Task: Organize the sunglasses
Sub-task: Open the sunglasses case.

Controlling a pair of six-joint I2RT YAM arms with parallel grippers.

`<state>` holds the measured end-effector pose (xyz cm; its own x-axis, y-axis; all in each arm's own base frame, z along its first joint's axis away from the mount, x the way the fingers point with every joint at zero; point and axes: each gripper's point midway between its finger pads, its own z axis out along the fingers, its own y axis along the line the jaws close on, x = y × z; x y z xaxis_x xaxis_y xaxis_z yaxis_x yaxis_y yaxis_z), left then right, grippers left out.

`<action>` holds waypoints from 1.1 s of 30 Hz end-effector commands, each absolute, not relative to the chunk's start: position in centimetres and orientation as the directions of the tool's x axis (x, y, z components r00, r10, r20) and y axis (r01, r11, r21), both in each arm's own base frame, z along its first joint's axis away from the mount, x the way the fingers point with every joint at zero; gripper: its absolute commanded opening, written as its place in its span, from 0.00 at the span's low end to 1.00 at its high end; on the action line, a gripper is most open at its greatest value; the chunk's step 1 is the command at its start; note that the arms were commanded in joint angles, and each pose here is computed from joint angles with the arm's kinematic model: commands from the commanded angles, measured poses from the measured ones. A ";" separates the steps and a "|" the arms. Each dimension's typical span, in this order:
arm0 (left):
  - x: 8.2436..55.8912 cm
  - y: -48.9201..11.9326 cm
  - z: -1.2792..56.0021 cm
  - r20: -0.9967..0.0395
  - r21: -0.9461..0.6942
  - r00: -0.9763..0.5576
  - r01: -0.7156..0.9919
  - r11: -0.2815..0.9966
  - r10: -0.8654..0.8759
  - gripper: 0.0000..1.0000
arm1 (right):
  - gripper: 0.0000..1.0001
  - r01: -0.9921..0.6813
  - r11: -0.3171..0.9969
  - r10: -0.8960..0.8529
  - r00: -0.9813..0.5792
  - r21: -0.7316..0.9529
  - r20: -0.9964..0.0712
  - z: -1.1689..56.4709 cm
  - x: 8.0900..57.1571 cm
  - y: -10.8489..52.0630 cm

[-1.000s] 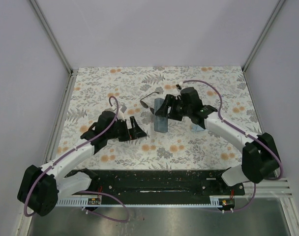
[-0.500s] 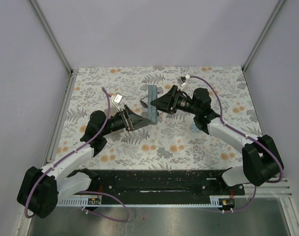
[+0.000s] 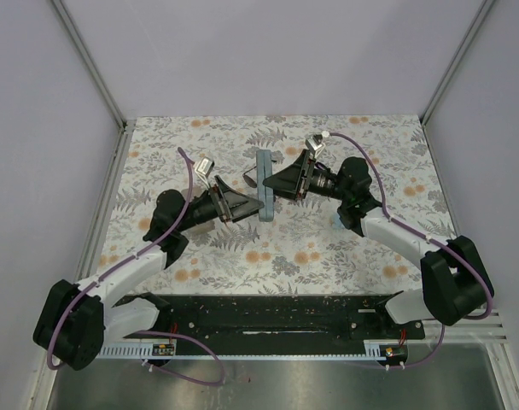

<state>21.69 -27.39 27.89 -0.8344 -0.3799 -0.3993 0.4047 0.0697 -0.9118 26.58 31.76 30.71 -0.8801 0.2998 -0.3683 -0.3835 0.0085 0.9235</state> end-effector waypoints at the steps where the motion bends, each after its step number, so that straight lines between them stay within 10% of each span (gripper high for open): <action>1: 21.6 -27.6 31.2 -0.459 -0.867 -0.803 0.498 -0.004 -0.381 0.99 | 0.57 -0.461 -0.057 0.289 -0.857 0.886 -0.427 33.2 25.1 31.3; 17: 21.8 -28.6 30.6 -0.440 -0.880 -0.830 0.474 -0.018 -0.343 0.94 | 0.56 -0.457 -0.040 0.280 -0.858 0.888 -0.429 32.1 25.3 31.6; 25: 22.2 -29.0 30.3 -0.437 -0.884 -0.836 0.468 -0.015 -0.331 0.56 | 0.54 -0.448 0.001 0.280 -0.858 0.894 -0.430 31.0 25.4 31.6; 33: 23.0 -28.6 27.4 -0.490 -0.870 -0.807 0.473 0.135 -0.329 0.41 | 0.52 -0.430 0.240 0.302 -0.819 0.870 -0.488 27.9 26.8 30.5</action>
<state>22.27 -28.76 26.30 -0.8755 -0.3091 -0.3713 0.3682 0.0707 -0.9271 26.40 31.14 28.00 -0.8670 0.2923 -0.4035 -0.3850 0.1210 0.9150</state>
